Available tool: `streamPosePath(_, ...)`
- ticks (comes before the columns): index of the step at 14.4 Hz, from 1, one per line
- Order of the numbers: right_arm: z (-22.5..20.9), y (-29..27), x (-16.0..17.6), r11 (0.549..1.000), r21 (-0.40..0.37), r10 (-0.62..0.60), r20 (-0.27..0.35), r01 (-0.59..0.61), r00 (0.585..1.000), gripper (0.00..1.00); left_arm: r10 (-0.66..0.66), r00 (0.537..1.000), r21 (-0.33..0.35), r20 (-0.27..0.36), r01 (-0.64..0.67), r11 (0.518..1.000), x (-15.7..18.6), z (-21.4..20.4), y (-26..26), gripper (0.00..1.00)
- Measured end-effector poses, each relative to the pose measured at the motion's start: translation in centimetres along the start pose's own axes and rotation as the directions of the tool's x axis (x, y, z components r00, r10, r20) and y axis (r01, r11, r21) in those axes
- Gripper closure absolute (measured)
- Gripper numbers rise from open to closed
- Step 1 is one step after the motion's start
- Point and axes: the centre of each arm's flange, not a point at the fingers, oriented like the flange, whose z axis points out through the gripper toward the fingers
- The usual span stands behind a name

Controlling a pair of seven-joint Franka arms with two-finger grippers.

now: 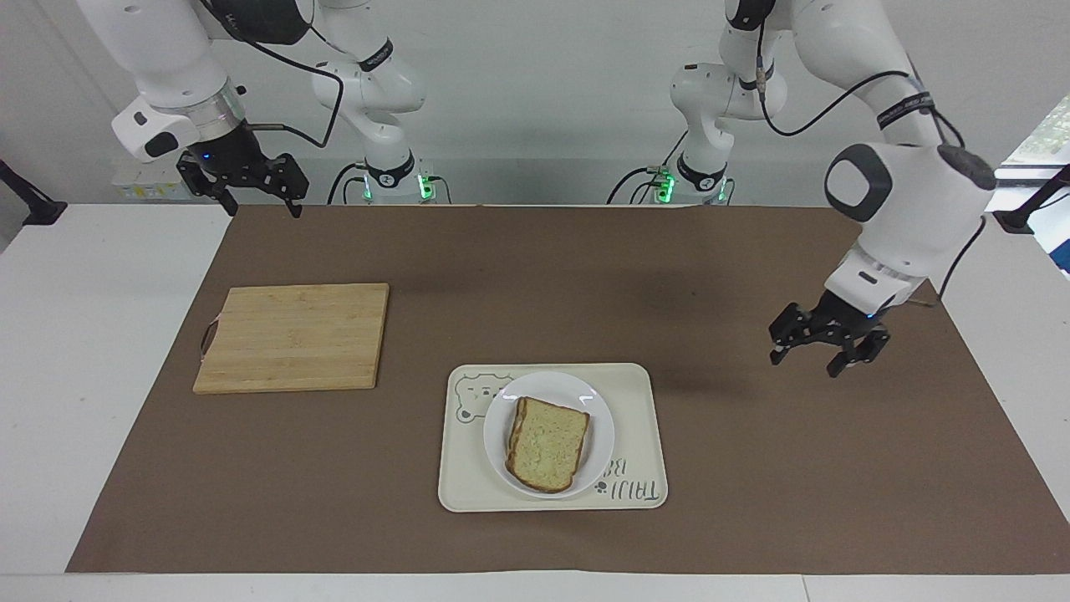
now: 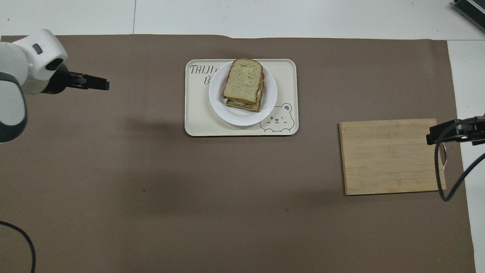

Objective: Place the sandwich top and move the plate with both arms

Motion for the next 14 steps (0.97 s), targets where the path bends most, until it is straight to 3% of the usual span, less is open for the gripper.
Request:
streamPosePath(2,0.0,0.0,0.0,1.0,0.0,0.0,0.0,0.0,1.0,0.0,0.024,0.998,0.048,0.056,-0.027,0.999,-0.9,-5.2,-1.1,0.0)
streamPosePath(5,0.0,0.0,0.0,1.0,0.0,0.0,0.0,0.0,1.0,0.0,0.014,0.991,0.042,0.132,-0.02,0.999,-2.2,-10.0,-1.9,0.0)
streamPosePath(14,0.0,0.0,0.0,1.0,0.0,0.0,0.0,0.0,1.0,0.0,0.023,0.988,0.007,0.153,-0.025,1.0,-6.5,-18.6,-1.1,0.0)
